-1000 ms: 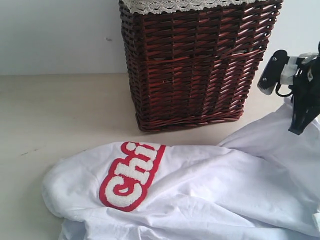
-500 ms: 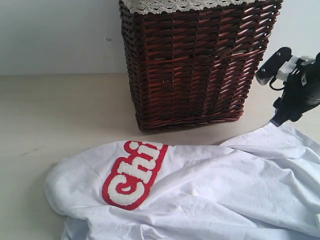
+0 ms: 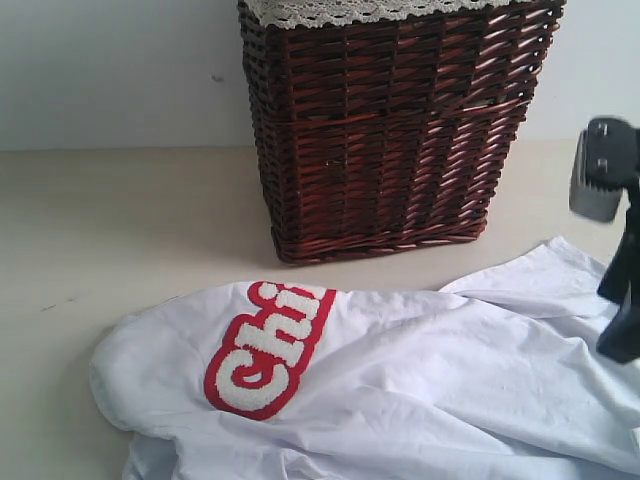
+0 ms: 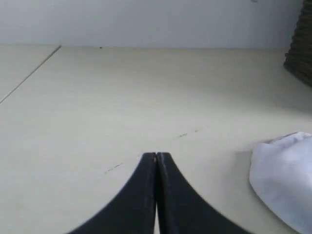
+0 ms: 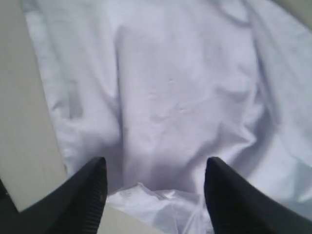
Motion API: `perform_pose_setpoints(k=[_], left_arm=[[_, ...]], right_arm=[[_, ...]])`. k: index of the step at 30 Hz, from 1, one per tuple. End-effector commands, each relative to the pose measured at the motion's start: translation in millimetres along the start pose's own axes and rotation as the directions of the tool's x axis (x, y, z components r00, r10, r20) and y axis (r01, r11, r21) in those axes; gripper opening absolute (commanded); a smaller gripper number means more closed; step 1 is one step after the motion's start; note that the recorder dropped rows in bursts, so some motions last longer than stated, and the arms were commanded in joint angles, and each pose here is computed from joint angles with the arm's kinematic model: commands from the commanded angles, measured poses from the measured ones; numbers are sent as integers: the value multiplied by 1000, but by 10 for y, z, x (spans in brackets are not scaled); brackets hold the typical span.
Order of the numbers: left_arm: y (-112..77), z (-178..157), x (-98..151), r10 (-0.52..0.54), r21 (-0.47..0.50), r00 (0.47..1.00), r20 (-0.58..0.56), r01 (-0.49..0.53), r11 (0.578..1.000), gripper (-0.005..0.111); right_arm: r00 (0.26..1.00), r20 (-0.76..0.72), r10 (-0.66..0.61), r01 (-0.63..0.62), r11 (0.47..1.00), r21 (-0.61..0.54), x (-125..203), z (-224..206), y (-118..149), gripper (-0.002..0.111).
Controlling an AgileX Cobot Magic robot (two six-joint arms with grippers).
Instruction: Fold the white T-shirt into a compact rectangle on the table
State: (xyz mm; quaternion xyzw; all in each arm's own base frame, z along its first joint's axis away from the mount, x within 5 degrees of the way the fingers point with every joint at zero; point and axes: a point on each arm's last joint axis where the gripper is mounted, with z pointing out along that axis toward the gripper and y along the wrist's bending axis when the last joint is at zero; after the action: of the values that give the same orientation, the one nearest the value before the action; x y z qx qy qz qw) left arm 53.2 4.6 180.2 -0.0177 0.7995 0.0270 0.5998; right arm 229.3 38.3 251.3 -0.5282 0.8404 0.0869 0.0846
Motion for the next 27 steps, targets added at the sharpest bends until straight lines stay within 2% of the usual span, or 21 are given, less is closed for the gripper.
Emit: perform_pose_setpoints(k=[1,5,8,13,21,27], left_arm=[[-2,-4,-7,-5,3,1000,13,5,1000,0],[-2,-4,-7,-5,3,1000,13,5,1000,0],[-2,-4,-7,-5,3,1000,13,5,1000,0],[-2,-4,-7,-5,3,1000,13,5,1000,0],[-2,-4,-7,-5,3,1000,13,5,1000,0],[-2,-4,-7,-5,3,1000,13,5,1000,0]], right_arm=[[988,-66,-141,137,989,-56,180,402,38,56],[959,-130,-251,243,967,-74,310,621,36,56],[940,-122,-318,317,948,-28,306,651,0,56],[891,-144,-430,428,903,-47,326,686,-31,55],[867,-184,-463,444,886,-135,386,796,-53,52],[850,-172,-498,442,851,-284,442,777,61,44]])
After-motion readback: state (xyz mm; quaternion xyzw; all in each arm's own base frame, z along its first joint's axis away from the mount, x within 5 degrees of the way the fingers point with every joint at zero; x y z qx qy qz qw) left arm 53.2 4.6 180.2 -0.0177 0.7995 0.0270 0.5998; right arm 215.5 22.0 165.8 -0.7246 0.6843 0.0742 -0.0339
